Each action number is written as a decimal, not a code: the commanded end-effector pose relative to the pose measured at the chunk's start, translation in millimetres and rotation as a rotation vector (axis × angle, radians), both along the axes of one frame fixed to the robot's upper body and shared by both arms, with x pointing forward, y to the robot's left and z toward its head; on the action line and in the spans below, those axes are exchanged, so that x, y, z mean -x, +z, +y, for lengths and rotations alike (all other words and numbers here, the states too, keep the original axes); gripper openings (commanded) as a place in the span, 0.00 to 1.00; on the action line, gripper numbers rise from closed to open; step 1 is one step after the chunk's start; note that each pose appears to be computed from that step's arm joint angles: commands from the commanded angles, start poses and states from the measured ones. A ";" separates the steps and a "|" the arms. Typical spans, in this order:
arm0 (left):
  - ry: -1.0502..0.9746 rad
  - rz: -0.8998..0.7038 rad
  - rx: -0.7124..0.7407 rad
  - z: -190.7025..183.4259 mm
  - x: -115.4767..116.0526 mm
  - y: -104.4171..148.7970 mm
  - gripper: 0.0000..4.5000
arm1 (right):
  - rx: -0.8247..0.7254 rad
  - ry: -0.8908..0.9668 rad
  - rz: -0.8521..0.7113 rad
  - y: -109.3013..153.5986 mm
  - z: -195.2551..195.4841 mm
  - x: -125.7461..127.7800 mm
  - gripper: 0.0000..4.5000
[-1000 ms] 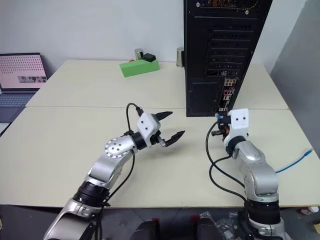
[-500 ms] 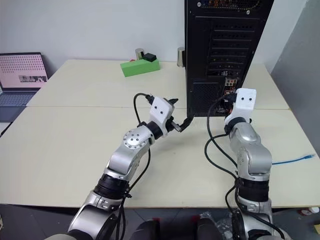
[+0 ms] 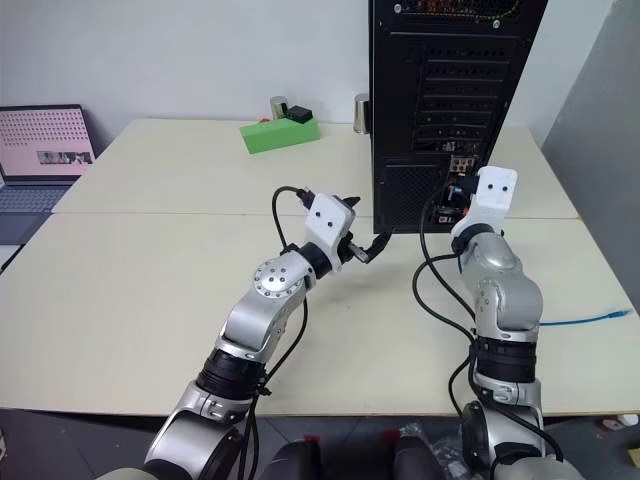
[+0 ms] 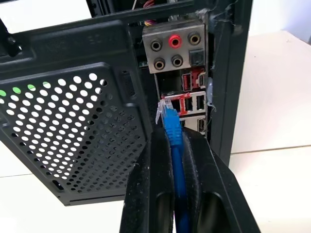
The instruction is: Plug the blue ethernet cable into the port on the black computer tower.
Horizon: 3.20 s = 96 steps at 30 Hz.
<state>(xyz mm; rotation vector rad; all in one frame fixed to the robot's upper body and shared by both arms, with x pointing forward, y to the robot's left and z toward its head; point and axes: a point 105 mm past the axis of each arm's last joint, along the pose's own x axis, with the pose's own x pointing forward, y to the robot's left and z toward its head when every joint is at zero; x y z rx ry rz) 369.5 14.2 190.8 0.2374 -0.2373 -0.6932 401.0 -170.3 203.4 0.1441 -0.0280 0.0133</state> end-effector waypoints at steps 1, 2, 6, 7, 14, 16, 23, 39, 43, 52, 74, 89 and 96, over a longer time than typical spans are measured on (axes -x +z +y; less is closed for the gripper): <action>-0.012 -0.058 0.025 -6.2 7.5 16.6 1.00 | -0.001 0.014 -0.074 20.5 2.8 -1.6 0.00; -0.011 -0.058 0.024 -6.2 7.6 16.4 1.00 | 0.000 0.014 -0.074 20.2 2.9 -2.0 0.00; -0.010 -0.053 0.021 -5.2 8.1 15.3 1.00 | 0.001 0.009 -0.071 18.5 1.9 -3.8 0.00; -0.009 -0.052 0.019 -4.6 7.9 14.7 1.00 | 0.003 0.007 -0.071 17.9 1.3 -4.2 0.00; -0.007 -0.049 0.010 -3.2 7.9 13.5 1.00 | 0.020 -0.001 -0.072 17.1 -1.3 -6.2 0.00; -0.008 -0.050 0.007 -3.3 8.2 13.3 1.00 | 0.020 -0.002 -0.072 16.7 -1.6 -6.8 0.00; -0.007 -0.051 -0.002 -2.3 8.3 11.7 1.00 | 0.024 -0.003 -0.074 16.1 -2.6 -10.2 0.00; -0.010 -0.057 -0.014 -2.4 9.1 10.0 1.00 | 0.063 -0.027 -0.093 17.9 -9.1 -12.6 0.00; -0.011 -0.060 -0.017 -2.6 9.6 10.1 1.00 | 0.091 -0.037 -0.095 18.8 -11.0 -12.0 0.00; -0.012 -0.062 -0.020 -2.6 10.2 9.6 1.00 | 0.108 -0.045 -0.096 19.5 -11.9 -11.5 0.00; -0.019 -0.065 -0.028 -3.3 12.9 7.7 1.00 | 0.087 -0.048 -0.095 20.1 -9.7 -13.5 0.00; -0.029 -0.064 -0.025 -4.4 15.2 8.1 1.00 | 0.073 -0.048 -0.095 22.2 -0.7 -19.4 0.00; -0.033 -0.066 -0.019 -5.4 16.0 9.4 1.00 | 0.070 -0.049 -0.095 23.0 1.7 -22.9 0.00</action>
